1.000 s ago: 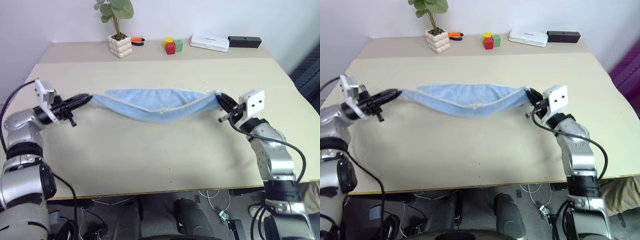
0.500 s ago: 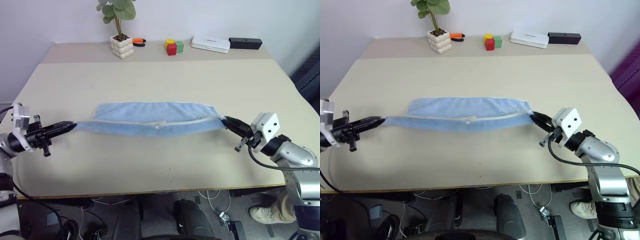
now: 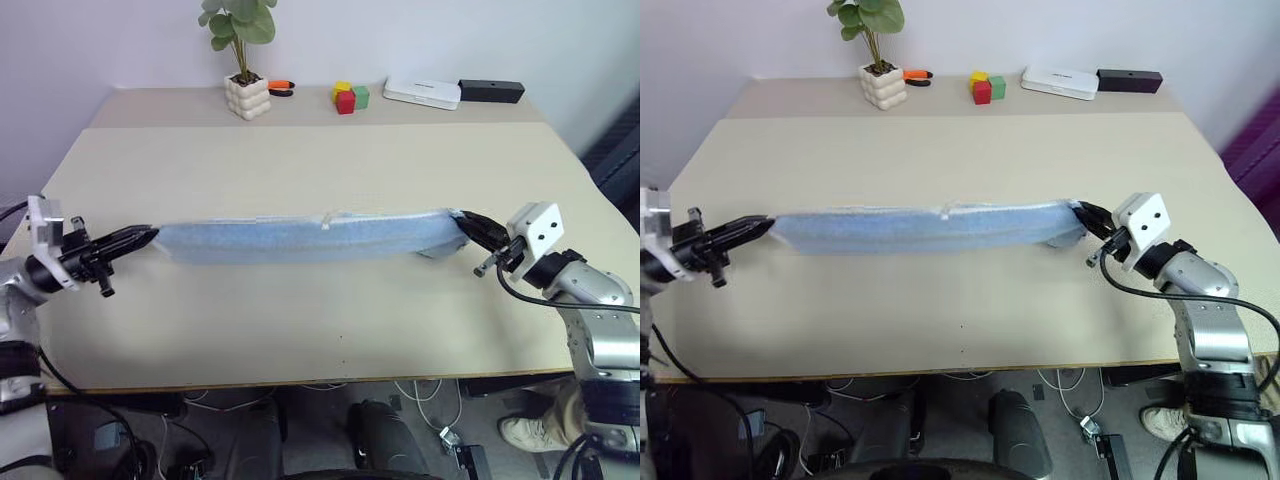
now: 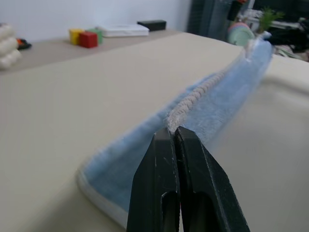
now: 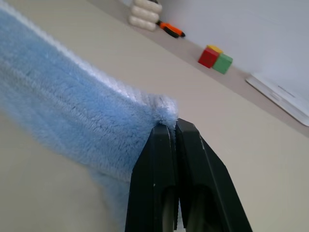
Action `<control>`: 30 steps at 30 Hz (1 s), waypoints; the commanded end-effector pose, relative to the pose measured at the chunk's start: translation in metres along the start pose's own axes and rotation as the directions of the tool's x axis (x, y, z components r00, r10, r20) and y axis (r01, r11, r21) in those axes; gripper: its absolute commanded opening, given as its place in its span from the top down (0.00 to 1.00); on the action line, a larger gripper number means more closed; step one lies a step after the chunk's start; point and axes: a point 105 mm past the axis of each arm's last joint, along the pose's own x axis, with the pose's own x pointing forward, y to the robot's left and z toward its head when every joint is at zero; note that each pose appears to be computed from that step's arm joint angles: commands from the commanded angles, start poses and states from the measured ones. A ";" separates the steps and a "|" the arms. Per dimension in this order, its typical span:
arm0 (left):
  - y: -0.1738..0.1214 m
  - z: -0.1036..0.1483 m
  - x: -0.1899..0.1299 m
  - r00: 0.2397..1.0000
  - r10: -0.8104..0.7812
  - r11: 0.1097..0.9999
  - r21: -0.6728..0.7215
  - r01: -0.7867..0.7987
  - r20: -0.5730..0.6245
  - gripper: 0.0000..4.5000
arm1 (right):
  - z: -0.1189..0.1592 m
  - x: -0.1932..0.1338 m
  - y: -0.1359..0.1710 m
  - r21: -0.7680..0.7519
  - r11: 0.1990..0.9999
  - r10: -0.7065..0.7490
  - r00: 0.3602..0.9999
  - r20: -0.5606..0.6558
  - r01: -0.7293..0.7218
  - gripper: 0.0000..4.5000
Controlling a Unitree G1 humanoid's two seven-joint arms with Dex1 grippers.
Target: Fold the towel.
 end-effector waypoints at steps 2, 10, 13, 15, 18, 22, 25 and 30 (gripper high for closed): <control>0.015 0.002 0.010 0.999 0.034 0.998 0.049 -0.033 -0.017 1.00 | 0.003 0.014 -0.009 -0.072 0.997 -0.023 1.000 -0.001 0.023 0.99; 0.035 -0.002 0.026 0.991 0.126 0.988 0.095 -0.123 -0.035 1.00 | 0.001 0.033 -0.006 -0.105 0.994 -0.014 1.000 -0.015 0.013 0.99; 0.038 -0.003 0.028 0.989 0.142 0.984 0.114 -0.137 -0.045 1.00 | -0.002 0.035 -0.007 -0.108 0.994 -0.021 1.000 -0.023 0.019 0.99; 0.038 -0.005 0.031 0.988 0.150 0.982 0.120 -0.143 -0.049 1.00 | -0.004 0.039 -0.006 -0.120 0.993 -0.023 0.999 -0.035 0.018 0.99; 0.039 -0.007 0.035 0.986 0.159 0.981 0.117 -0.153 -0.046 1.00 | -0.005 0.045 -0.005 -0.126 0.992 -0.019 0.999 -0.037 0.014 0.99; 0.039 -0.014 0.038 0.983 0.166 0.981 0.113 -0.157 -0.073 1.00 | -0.006 0.054 -0.006 -0.126 0.992 -0.028 0.999 -0.038 0.023 0.99; 0.037 -0.022 0.039 0.981 0.166 0.982 0.106 -0.155 -0.097 1.00 | -0.013 0.059 -0.003 -0.150 0.989 -0.025 0.997 -0.068 0.014 0.99; 0.037 -0.031 0.039 0.975 0.176 0.981 0.107 -0.162 -0.137 1.00 | -0.014 0.061 -0.005 -0.146 0.989 -0.033 0.997 -0.073 0.022 0.99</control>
